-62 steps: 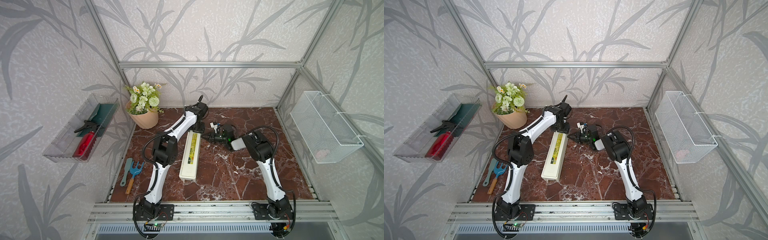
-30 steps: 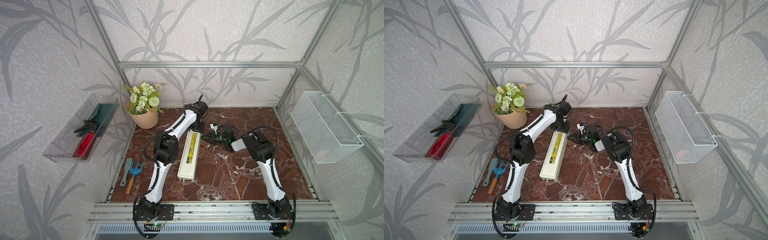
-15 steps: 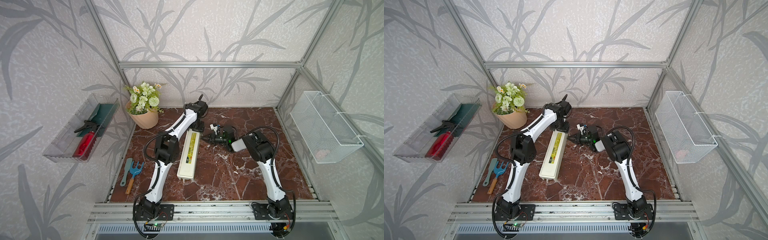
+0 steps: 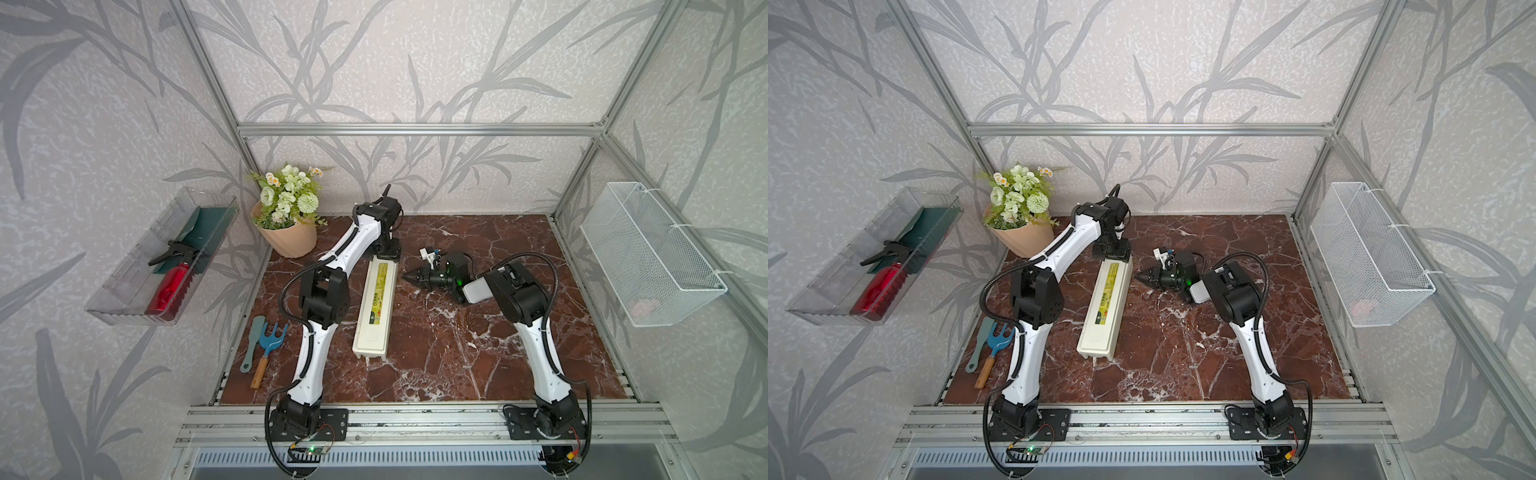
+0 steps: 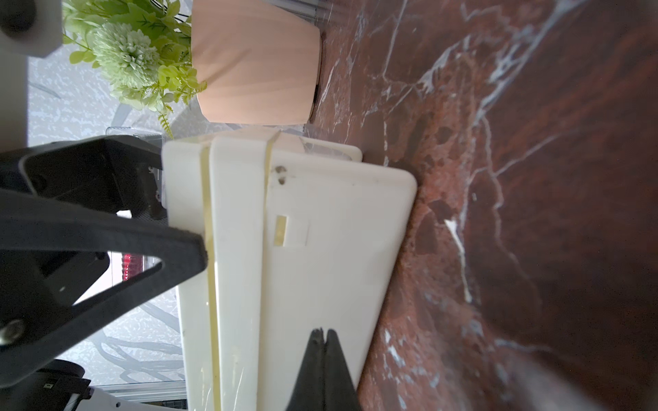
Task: Put plastic wrap rolls into dispensers
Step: Close the lid on the plastic wrap cutting box.
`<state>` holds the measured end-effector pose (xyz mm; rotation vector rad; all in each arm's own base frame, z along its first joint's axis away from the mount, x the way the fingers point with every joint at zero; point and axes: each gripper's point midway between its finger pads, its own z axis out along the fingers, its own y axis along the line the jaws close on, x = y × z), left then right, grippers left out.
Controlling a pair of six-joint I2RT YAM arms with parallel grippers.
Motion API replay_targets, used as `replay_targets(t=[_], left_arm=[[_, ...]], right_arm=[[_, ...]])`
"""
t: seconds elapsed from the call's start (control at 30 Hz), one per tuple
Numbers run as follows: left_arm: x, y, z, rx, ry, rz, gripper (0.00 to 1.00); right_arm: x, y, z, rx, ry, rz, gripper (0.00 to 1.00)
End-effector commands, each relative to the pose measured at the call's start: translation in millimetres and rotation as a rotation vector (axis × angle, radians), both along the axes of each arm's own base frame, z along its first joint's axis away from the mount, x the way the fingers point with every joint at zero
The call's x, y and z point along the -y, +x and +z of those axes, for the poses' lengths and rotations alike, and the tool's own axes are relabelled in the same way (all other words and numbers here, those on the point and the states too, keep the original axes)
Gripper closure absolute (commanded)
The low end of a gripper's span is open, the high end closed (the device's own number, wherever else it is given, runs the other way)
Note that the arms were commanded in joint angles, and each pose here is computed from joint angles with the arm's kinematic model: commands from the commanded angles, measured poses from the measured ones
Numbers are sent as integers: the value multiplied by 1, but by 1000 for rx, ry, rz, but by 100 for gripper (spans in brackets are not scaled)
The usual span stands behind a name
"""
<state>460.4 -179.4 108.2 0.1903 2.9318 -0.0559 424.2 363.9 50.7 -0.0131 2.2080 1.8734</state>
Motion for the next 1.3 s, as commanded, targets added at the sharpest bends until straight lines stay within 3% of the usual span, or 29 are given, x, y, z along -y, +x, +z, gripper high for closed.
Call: replay_targets(t=[0.0, 0.7, 0.73, 0.77, 0.83, 0.9, 0.97, 1.0, 1.27], left_arm=[[0, -3, 16, 16, -40, -21, 23], [-2, -6, 19, -10, -80, -29, 22], [-1, -7, 20, -13, -95, -28, 22], [-2, -7, 20, -16, -107, -25, 22], [-1, -7, 22, -15, -119, -24, 22], [1, -9, 24, -18, -137, -28, 21], [3, -9, 25, -18, -149, -31, 2], [3, -9, 26, -18, -154, -32, 2], [-7, -9, 35, -4, -167, -2, 2]], right_arm=[[-2, -1, 10, 6, 5, 16, 100], [-4, -3, 18, 19, -2, 34, 100], [-3, -4, 19, 21, -4, 36, 98], [-4, -6, 20, 27, -7, 40, 85], [-3, -8, 22, 32, -14, 44, 75], [-2, -11, 24, 34, -15, 46, 57], [-1, -13, 28, 39, -15, 44, 47], [0, -15, 29, 37, -19, 44, 42], [-3, -34, 41, 49, -82, 44, 36]])
